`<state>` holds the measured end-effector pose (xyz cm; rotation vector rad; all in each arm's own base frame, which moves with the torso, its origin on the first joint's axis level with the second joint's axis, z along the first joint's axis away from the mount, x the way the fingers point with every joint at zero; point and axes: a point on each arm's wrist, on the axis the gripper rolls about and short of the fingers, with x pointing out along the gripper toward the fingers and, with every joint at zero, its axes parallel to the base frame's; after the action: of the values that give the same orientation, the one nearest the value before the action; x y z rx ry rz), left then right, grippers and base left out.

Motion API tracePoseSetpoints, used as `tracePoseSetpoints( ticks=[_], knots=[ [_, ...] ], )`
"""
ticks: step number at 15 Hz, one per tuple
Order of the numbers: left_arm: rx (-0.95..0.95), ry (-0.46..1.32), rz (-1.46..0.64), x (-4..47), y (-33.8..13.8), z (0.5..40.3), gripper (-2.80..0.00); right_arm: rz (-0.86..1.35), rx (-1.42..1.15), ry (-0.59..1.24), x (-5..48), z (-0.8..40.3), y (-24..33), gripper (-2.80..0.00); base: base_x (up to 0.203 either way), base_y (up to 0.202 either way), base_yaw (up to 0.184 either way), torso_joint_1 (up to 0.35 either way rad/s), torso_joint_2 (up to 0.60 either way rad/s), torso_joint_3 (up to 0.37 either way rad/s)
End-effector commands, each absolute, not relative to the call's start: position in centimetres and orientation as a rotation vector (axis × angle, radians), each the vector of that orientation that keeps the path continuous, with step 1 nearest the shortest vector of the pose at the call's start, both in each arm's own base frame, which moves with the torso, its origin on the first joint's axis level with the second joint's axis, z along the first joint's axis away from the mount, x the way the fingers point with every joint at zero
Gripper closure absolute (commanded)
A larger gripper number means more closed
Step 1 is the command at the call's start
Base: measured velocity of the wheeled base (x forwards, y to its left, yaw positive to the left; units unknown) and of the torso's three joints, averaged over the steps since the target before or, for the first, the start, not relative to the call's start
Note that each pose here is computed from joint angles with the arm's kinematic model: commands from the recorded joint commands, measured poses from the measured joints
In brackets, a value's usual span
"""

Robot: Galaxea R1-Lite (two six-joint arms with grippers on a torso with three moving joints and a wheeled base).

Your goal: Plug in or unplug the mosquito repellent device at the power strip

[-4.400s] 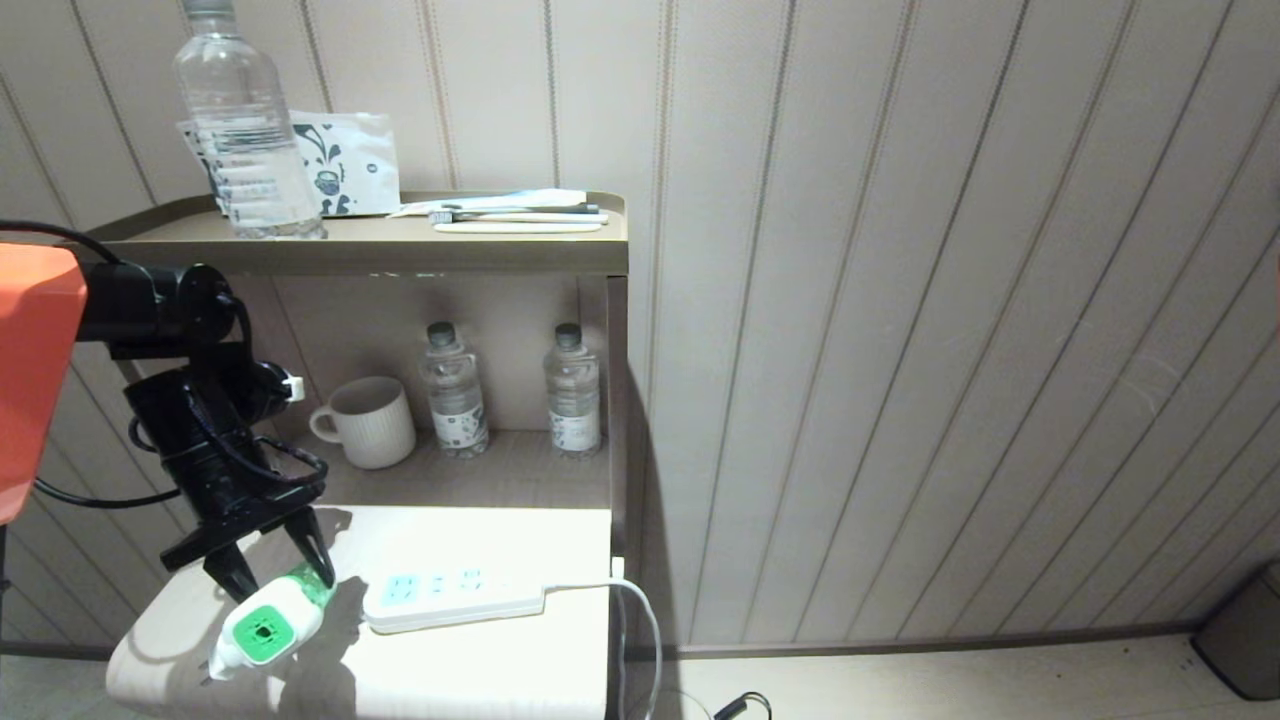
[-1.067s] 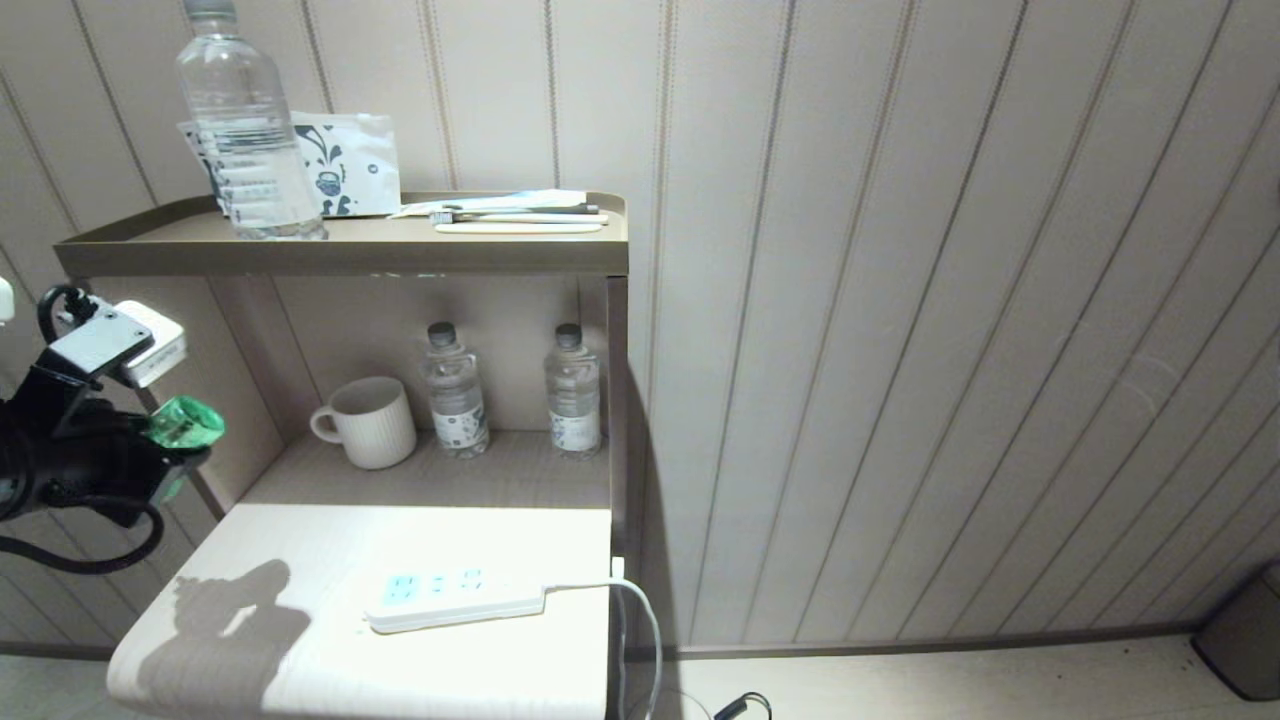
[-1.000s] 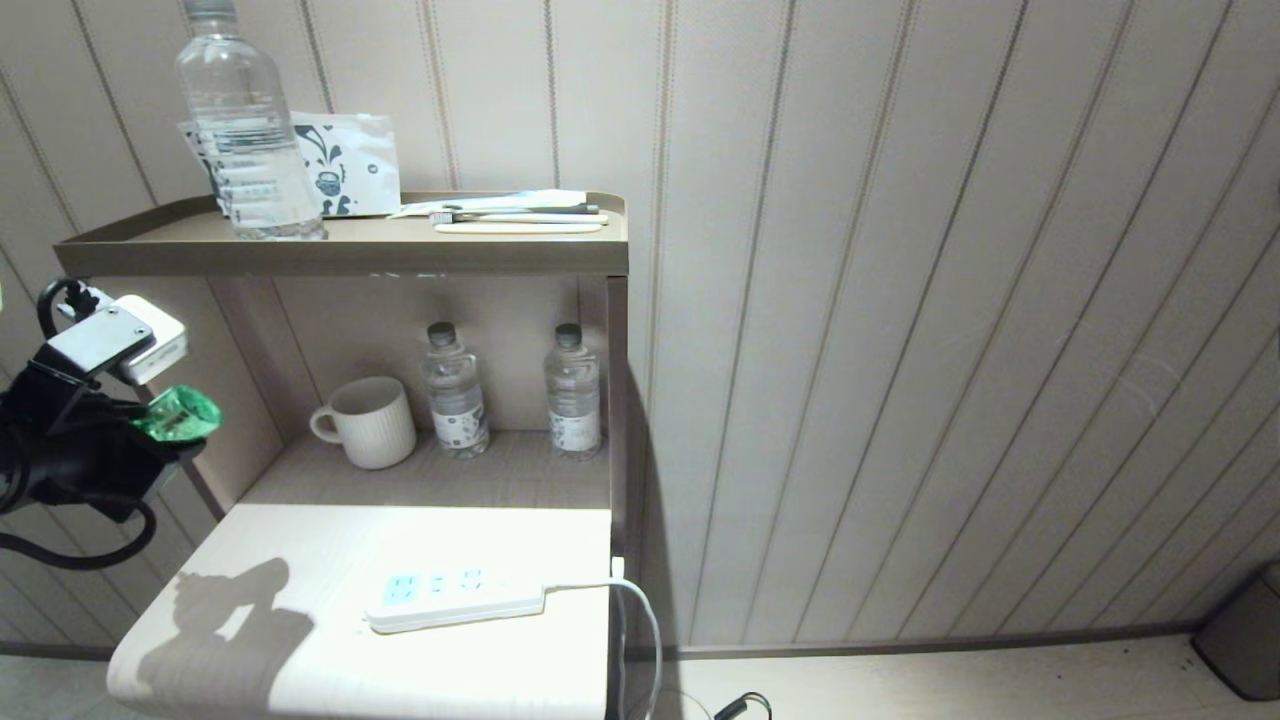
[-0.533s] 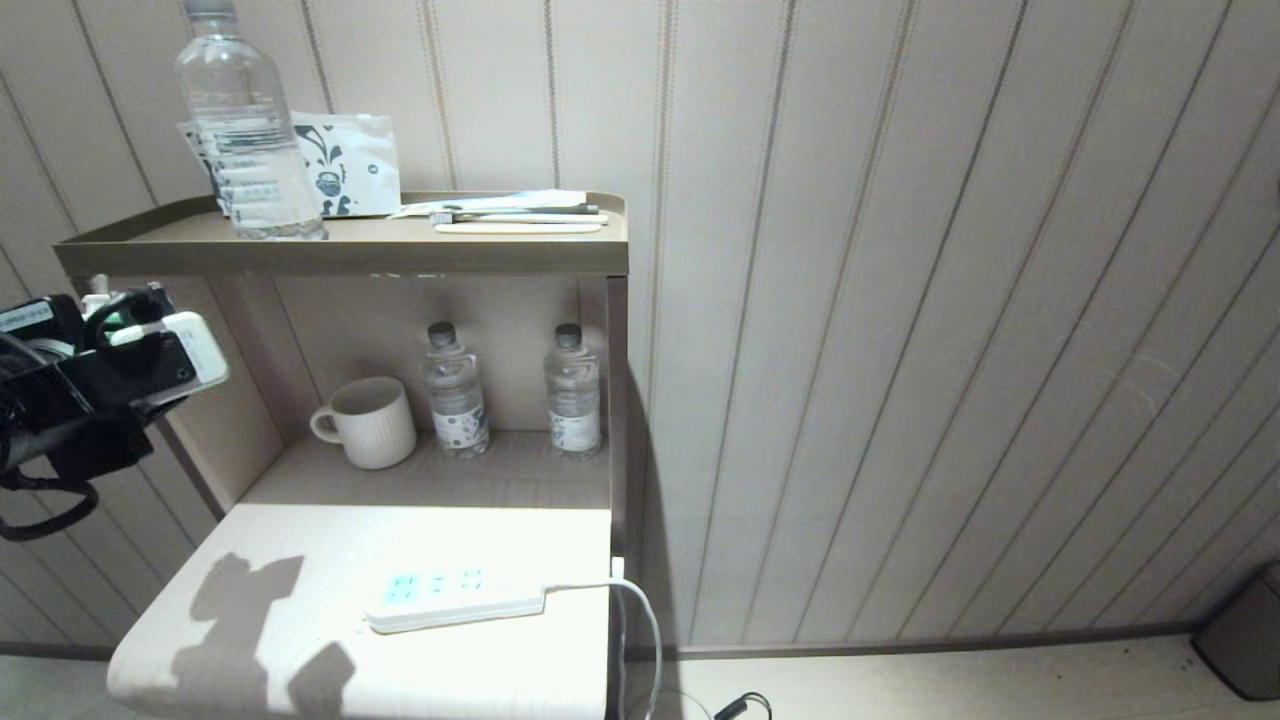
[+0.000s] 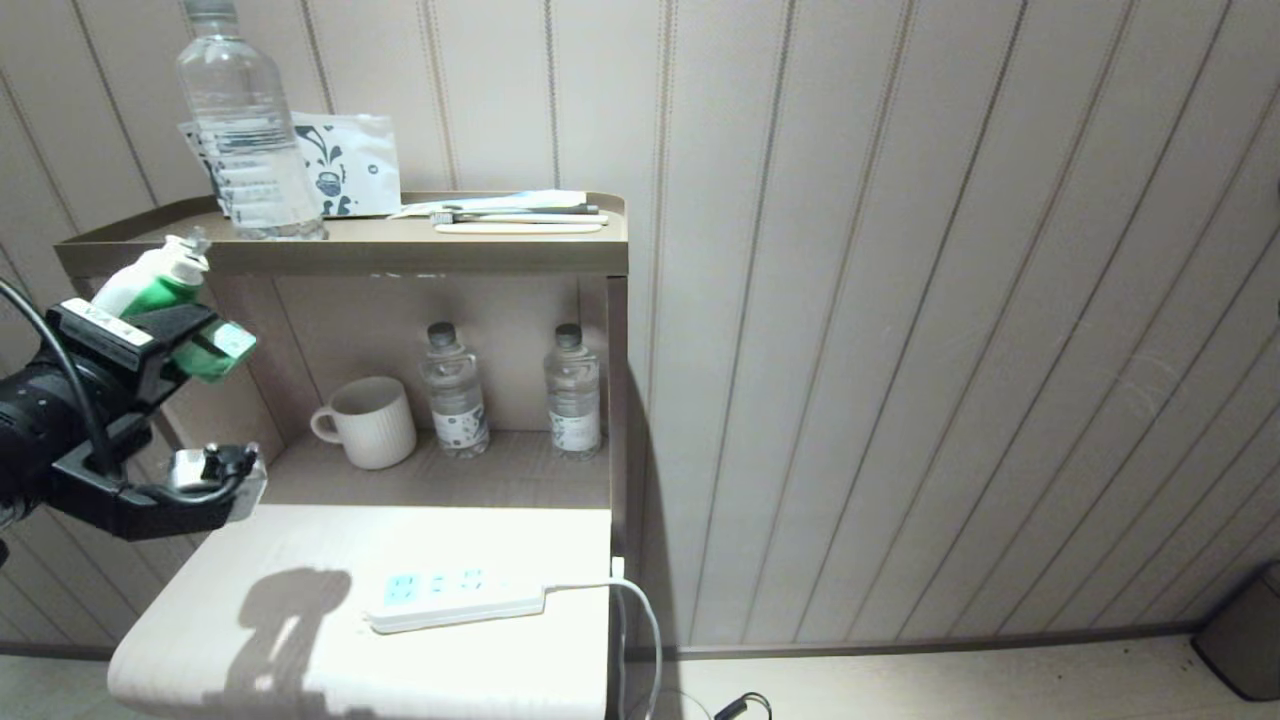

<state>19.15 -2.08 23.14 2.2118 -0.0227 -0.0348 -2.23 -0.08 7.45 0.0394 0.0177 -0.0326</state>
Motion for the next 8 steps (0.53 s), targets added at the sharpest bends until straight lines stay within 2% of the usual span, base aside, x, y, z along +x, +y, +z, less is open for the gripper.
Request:
tracePoseSetpoints(
  ticks=[1, 3, 8],
  knots=[
    [2.425, -0.097, -0.025, 18.9, -2.3, 23.0, 0.00, -0.033, 0.039, 0.019, -2.2, 7.4, -0.1, 0.00, 0.000, 0.000, 0.000, 0.000, 0.00, 0.000],
    [2.533, -0.134, -0.068, 18.4, -2.4, 21.7, 0.00, -0.033, 0.041, 0.018, -2.2, 7.5, -0.1, 0.00, 0.000, 0.000, 0.000, 0.000, 0.00, 0.000],
    [2.564, -0.115, -0.124, 18.2, -2.3, 19.4, 0.00, -0.033, 0.040, 0.019, -2.2, 7.4, -0.1, 0.00, 0.000, 0.000, 0.000, 0.000, 0.00, 0.000]
  ],
)
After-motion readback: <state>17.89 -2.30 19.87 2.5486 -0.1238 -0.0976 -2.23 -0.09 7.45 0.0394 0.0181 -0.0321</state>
